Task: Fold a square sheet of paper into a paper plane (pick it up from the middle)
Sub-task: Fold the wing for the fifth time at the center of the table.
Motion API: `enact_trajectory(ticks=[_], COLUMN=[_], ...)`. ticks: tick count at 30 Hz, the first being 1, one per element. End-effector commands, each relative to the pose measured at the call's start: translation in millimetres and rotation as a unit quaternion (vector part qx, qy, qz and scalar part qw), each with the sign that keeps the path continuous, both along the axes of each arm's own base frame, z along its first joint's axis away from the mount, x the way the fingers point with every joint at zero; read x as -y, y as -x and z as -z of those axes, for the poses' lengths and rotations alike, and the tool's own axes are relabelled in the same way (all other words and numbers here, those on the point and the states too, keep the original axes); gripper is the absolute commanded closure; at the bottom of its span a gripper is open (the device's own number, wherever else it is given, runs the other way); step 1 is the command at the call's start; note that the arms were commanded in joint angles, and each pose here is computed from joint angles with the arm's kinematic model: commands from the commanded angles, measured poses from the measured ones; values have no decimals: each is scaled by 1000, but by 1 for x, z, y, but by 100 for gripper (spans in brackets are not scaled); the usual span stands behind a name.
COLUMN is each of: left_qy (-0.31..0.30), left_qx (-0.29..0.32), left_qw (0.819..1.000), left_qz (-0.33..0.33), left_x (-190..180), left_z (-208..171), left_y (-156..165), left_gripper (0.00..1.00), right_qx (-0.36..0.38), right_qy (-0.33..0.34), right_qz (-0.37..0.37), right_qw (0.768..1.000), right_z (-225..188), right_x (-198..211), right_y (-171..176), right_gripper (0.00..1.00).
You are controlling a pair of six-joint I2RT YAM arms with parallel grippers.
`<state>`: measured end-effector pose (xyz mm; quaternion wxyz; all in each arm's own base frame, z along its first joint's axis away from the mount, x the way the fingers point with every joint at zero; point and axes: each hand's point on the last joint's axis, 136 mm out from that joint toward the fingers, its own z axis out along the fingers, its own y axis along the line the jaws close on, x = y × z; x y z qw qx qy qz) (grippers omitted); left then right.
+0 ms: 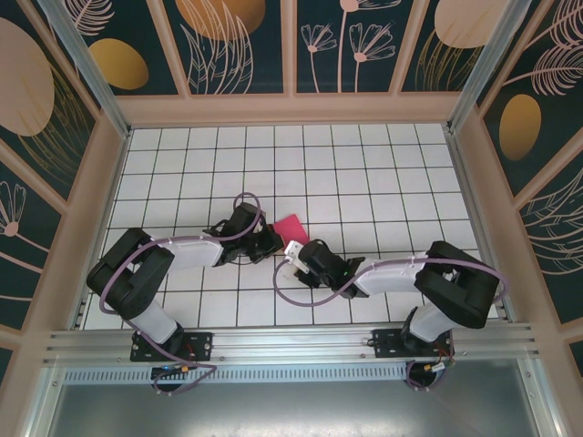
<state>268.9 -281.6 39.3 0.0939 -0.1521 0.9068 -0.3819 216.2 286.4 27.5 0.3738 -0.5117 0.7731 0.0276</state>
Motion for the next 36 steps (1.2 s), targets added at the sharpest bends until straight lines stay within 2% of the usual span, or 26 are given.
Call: enact_trajectory(ticks=[1,4,10,13,18,20,22,24,27,28,32,36], left_qy=[8,9,9,5,2,2,0,-4,-18,-24,-43,-43], left_qx=[6,6,6,7,10,14,21,32,55,64,94,109], left_qw=[1000,1000,1000,1000,1000,1000,1000,999,997,996,991,989], left_qz=[11,10,11,9,4,1,-4,-16,-47,-59,-85,-89], left_x=[2,3,4,3,1,0,-3,-9,-26,-32,-49,-54], left_z=[-6,-5,-5,-5,-7,-10,-14,-20,-33,-37,-52,-58], left_y=[-2,-3,-4,-4,-5,-7,-9,-14,-20,-22,-25,-23], left_gripper=[100,100,100,100,100,88,85,65,53,46,35,34], right_qx=[73,82,60,54,32,11,-14,-41,-89,-113,-212,-276], right_qy=[17,16,14,12,-4,-17,-31,-53,-98,-115,-189,-234], right_qz=[2,-2,-13,-15,-11,-2,8,15,34,40,85,112], right_qw=[997,997,998,998,999,1000,999,998,991,986,955,925], right_z=[-15,-16,-9,-8,-8,-7,-7,-10,-18,-19,-17,-9], right_x=[-5,-5,-11,-13,-17,-19,-21,-25,-32,-35,-38,-41], right_y=[-21,-22,-17,-16,-14,-15,-14,-14,-14,-14,-19,-21], right_gripper=[56,61,79,83,96,100,100,100,100,100,100,100])
